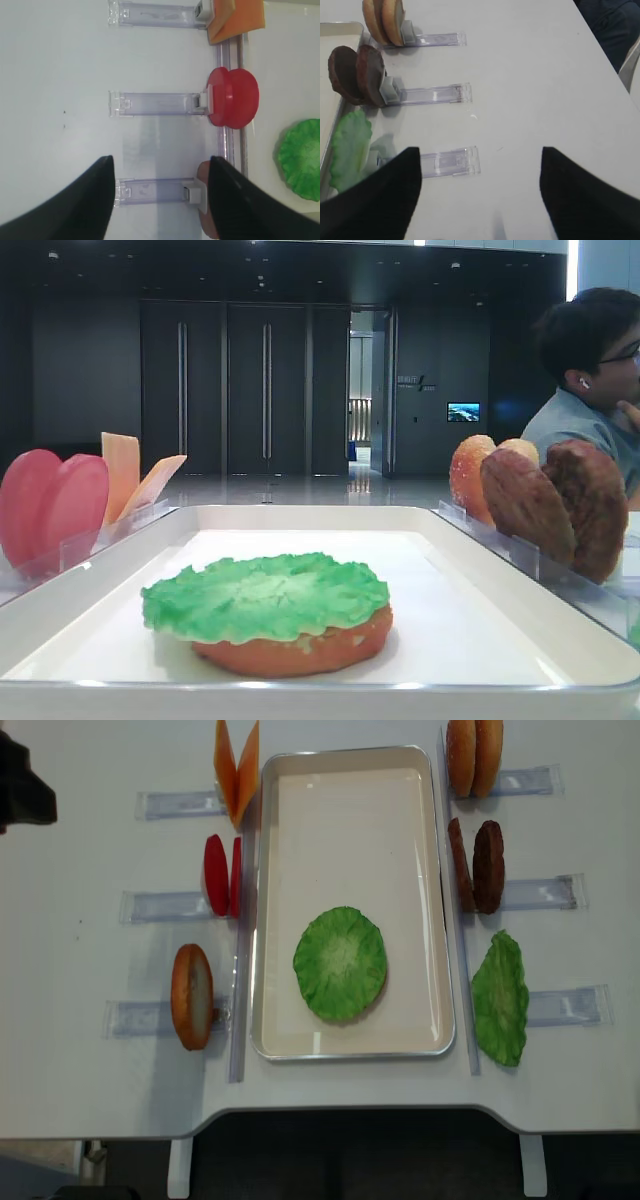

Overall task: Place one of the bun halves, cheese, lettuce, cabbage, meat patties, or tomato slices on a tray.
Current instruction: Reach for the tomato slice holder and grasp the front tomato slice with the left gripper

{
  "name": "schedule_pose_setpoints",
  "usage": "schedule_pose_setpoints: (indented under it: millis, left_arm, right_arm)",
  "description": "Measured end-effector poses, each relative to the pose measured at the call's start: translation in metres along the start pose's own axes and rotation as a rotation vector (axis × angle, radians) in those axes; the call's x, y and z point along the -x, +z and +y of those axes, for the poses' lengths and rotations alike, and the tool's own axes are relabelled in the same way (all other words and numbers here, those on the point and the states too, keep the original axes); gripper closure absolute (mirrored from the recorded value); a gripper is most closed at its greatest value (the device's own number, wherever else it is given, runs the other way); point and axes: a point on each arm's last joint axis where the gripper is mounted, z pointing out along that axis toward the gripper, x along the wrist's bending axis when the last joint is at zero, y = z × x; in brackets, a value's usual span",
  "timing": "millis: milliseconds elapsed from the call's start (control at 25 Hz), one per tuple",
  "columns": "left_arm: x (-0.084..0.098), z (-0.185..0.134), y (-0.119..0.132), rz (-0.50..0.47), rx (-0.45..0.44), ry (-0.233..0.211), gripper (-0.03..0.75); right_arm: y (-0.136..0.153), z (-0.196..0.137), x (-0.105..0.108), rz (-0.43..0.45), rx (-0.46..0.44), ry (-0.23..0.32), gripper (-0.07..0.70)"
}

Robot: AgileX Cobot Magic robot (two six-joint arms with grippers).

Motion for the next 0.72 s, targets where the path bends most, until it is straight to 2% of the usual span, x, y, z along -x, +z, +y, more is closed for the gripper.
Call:
schedule_pose_setpoints:
  millis: [320, 520, 720]
  left_arm:
    - [-0.002, 0.042, 0.024, 0.012, -0.08, 0.002, 0.263]
    - [-0.007, 0.061, 0.05, 0.04, -0.152, 0.009, 0.263]
    - [-0.009, 0.078, 0.068, 0.049, -0.172, 0.011, 0.263]
  right_arm:
    - [0.0, 0.0, 0.0, 0.0, 0.0, 0.0, 0.144]
    - [0.0, 0.0, 0.0, 0.0, 0.0, 0.0, 0.144]
    - [0.0, 0.0, 0.0, 0.0, 0.0, 0.0, 0.144]
